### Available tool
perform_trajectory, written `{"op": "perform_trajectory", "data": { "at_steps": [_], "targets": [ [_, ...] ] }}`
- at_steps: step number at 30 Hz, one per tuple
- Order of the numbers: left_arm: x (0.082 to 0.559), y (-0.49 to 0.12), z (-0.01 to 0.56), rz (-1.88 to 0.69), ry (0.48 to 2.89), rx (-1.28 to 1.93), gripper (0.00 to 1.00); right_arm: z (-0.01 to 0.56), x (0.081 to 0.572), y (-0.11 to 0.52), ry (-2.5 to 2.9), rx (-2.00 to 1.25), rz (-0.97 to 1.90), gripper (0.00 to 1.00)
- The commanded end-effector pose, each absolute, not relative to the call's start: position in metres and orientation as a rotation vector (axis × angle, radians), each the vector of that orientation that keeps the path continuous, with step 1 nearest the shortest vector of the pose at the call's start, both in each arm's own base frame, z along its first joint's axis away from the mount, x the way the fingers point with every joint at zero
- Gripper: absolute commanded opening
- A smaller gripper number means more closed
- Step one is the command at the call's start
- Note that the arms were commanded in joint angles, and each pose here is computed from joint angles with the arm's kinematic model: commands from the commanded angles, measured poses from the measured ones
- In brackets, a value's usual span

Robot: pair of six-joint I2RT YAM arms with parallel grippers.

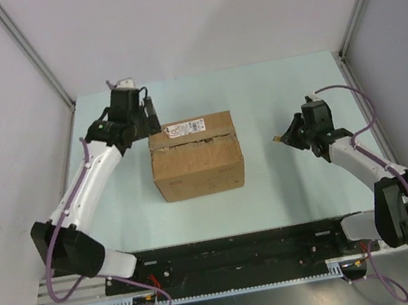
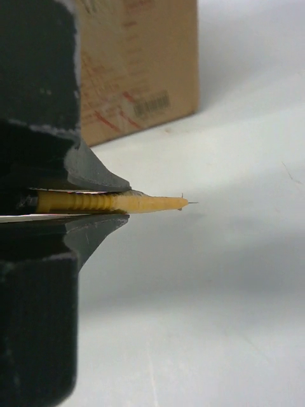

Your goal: Unpack the express box

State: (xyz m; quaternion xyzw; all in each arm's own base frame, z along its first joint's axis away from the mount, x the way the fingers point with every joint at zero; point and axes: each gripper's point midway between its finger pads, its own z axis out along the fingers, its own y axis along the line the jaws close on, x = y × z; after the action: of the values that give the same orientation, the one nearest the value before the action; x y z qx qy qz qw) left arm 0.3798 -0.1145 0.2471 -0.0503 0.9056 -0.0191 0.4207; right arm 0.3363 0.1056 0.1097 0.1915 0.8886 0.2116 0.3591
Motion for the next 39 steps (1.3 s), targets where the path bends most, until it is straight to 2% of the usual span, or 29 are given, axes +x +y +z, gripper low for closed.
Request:
{"op": "perform_trajectory", "data": {
  "at_steps": [1, 2, 3, 6, 9, 15, 19, 21, 23, 25, 26, 27, 30, 33, 39],
  "targets": [
    [0.367, -0.102, 0.249, -0.17, 2.221, -0.213, 0.77, 0.12, 0.358, 0.072, 2.18, 0.511, 0.339, 0.23],
    [0.365, -0.098, 0.248, -0.175, 2.219, -0.223, 0.77, 0.117, 0.357, 0.065, 2.184, 0.512, 0.287, 0.31],
    [0.363, -0.09, 0.249, -0.173, 2.208, -0.246, 0.78, 0.116, 0.356, 0.055, 2.178, 0.522, 0.218, 0.52],
    [0.361, -0.082, 0.241, -0.18, 2.217, -0.268, 0.77, 0.113, 0.35, 0.039, 2.186, 0.524, 0.11, 0.75],
    [0.362, -0.077, 0.239, -0.181, 2.218, -0.281, 0.77, 0.113, 0.346, 0.034, 2.191, 0.521, 0.073, 0.82],
    [0.364, -0.072, 0.247, -0.195, 2.195, -0.295, 0.78, 0.13, 0.341, 0.031, 2.151, 0.529, 0.079, 0.84],
    [0.353, -0.071, 0.25, -0.213, 2.182, -0.303, 0.77, 0.143, 0.344, 0.05, 2.129, 0.461, 0.21, 0.84],
    [0.341, -0.069, 0.246, -0.225, 2.18, -0.318, 0.74, 0.15, 0.346, 0.065, 2.124, 0.418, 0.306, 0.78],
    [0.33, -0.067, 0.245, -0.232, 2.17, -0.332, 0.67, 0.158, 0.352, 0.078, 2.097, 0.39, 0.392, 0.7],
    [0.314, -0.064, 0.242, -0.245, 2.156, -0.335, 0.61, 0.154, 0.356, 0.077, 2.107, 0.423, 0.387, 0.56],
    [0.309, -0.064, 0.241, -0.25, 2.152, -0.333, 0.59, 0.15, 0.357, 0.073, 2.117, 0.452, 0.358, 0.5],
    [0.3, -0.062, 0.242, -0.258, 2.136, -0.333, 0.58, 0.137, 0.357, 0.071, 2.161, 0.468, 0.338, 0.39],
    [0.289, -0.067, 0.244, -0.301, 2.127, -0.283, 0.56, 0.119, 0.359, 0.072, 2.23, 0.471, 0.318, 0.2],
    [0.276, -0.084, 0.256, -0.412, 2.108, -0.164, 0.54, 0.091, 0.358, 0.07, 2.31, 0.509, 0.272, 0.17],
    [0.26, -0.088, 0.248, -0.466, 2.106, -0.169, 0.46, 0.067, 0.362, 0.067, 2.371, 0.52, 0.219, 0.11]
  ]
}}
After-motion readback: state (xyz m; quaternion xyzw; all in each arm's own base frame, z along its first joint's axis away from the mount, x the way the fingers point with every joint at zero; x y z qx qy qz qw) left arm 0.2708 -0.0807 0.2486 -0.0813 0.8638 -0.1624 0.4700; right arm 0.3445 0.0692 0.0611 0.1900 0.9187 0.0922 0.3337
